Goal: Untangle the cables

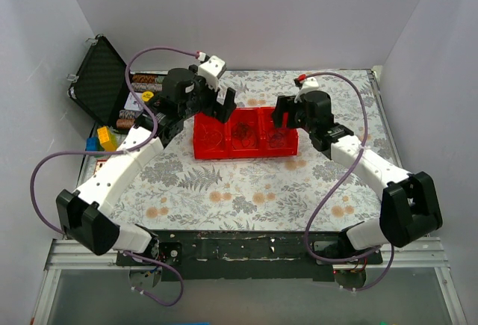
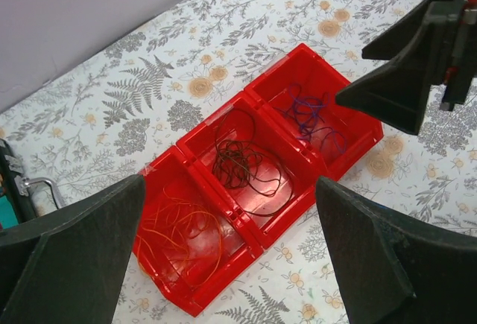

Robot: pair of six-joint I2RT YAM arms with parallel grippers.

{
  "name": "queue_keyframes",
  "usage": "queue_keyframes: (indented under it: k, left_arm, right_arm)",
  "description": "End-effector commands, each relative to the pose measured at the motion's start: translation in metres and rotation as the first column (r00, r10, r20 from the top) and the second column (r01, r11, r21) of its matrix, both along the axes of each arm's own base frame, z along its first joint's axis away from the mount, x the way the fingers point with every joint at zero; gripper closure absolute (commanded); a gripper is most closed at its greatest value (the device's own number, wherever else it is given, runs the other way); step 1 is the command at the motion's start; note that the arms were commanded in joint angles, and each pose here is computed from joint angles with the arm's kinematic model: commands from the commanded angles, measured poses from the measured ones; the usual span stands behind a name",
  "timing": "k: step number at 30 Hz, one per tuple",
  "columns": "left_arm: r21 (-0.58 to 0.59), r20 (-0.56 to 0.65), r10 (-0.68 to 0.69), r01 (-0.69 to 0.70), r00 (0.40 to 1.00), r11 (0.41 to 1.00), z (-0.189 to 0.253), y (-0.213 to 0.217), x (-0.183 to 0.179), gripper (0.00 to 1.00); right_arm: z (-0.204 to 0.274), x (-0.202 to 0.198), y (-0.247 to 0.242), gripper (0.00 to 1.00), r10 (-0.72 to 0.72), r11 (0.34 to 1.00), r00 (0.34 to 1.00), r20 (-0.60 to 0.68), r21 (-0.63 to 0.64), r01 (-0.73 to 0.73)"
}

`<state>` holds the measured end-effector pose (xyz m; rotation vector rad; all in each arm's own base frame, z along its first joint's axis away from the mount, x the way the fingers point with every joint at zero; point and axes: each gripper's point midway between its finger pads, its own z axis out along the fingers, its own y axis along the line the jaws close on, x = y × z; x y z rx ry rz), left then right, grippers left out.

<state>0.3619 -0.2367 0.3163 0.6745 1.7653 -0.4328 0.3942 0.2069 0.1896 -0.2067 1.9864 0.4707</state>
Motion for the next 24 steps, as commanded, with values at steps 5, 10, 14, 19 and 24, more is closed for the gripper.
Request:
queue_keyframes:
  k: [5, 10, 14, 19, 24]
  left_arm:
    - [0.041, -0.122, 0.269, -0.265, 0.955, 0.963, -0.019, 0.038, 0.025, 0.02]
    - [0.096, -0.133, 0.410, -0.400, 0.902, 0.912, -0.035, 0.066, 0.032, 0.02]
    - [0.083, -0.089, 0.450, -0.444, 0.888, 0.892, -0.041, 0.084, 0.028, 0.02]
    - [0.073, -0.101, 0.513, -0.508, 0.852, 0.858, -0.058, 0.104, 0.021, 0.02]
    - [0.061, -0.101, 0.539, -0.536, 0.836, 0.842, -0.080, 0.118, 0.007, 0.02]
  right_arm:
    - [0.009, -0.017, -0.049, 0.11, -0.210, 0.974, 0.975, -0.073, -0.104, 0.202]
    - [-0.001, -0.038, -0.058, 0.10, -0.201, 0.975, 0.975, -0.094, -0.118, 0.190]
    - [-0.002, -0.050, -0.066, 0.10, -0.202, 0.974, 0.976, -0.082, -0.123, 0.191]
    - [0.001, -0.064, -0.072, 0.09, -0.193, 0.976, 0.980, -0.054, -0.115, 0.186]
    - [0.004, -0.076, -0.084, 0.09, -0.212, 0.971, 0.977, -0.028, -0.117, 0.208]
